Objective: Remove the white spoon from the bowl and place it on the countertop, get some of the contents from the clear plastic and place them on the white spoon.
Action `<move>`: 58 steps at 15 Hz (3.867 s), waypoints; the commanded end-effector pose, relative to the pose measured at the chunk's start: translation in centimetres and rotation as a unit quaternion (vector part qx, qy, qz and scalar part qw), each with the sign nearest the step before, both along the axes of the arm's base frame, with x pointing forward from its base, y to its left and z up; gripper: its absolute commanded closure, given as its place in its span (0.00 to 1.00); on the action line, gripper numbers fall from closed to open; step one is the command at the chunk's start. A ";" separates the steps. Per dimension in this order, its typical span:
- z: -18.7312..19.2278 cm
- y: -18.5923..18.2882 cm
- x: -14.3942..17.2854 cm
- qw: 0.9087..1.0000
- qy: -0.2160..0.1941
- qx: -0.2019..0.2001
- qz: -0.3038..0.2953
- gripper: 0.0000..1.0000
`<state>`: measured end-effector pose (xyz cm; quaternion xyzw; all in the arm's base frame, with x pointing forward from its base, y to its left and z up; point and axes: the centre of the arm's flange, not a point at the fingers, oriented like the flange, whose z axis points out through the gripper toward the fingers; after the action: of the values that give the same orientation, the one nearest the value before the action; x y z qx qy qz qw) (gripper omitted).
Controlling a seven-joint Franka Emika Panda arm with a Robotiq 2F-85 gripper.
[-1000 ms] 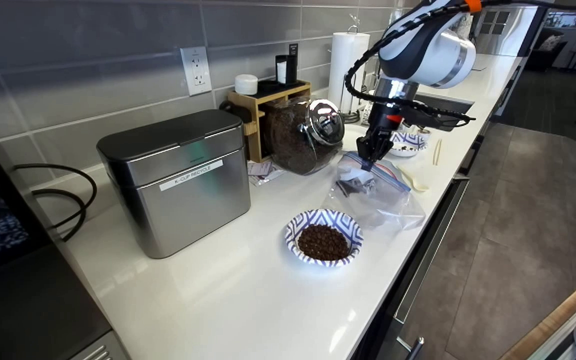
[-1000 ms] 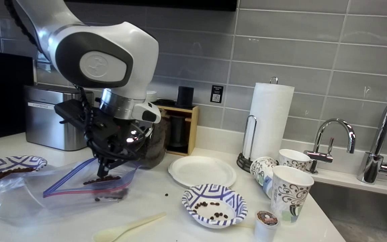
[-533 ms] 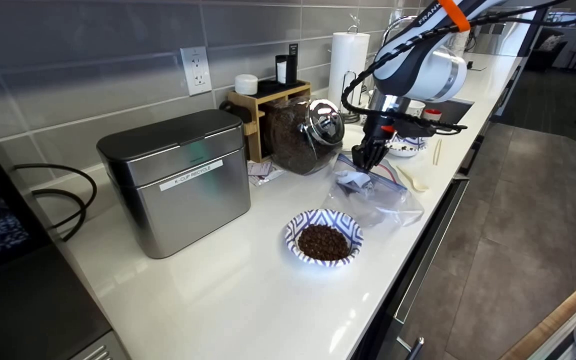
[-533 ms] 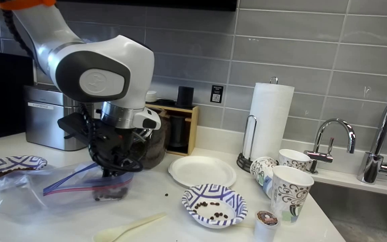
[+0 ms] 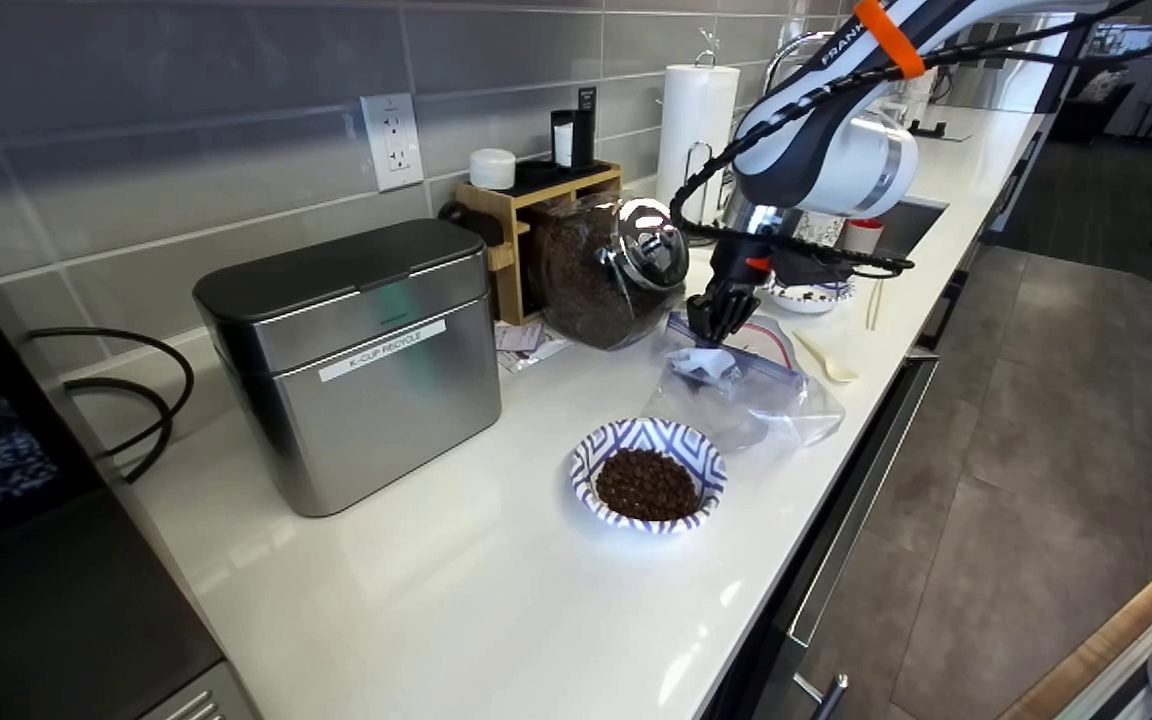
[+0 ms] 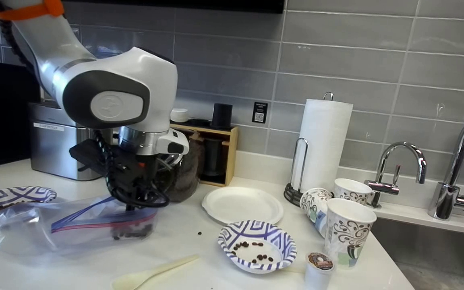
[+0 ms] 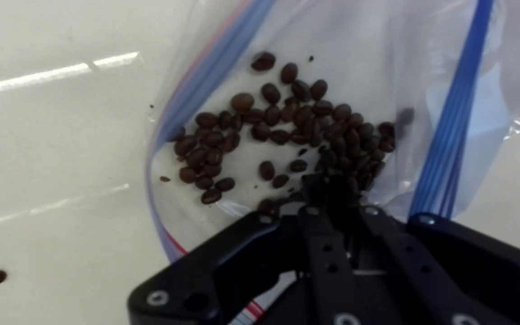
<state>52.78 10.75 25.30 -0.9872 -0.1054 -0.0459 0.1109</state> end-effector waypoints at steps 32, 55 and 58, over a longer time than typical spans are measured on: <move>-2.2 2.2 0.5 0.998 0.003 -0.035 0.046 0.95; 6.9 -6.3 -0.4 0.987 0.113 0.040 -0.105 0.97; 8.4 -8.2 -1.5 0.982 0.141 0.044 -0.115 0.97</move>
<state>52.48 3.93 31.87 -0.9866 0.0069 0.0532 0.1540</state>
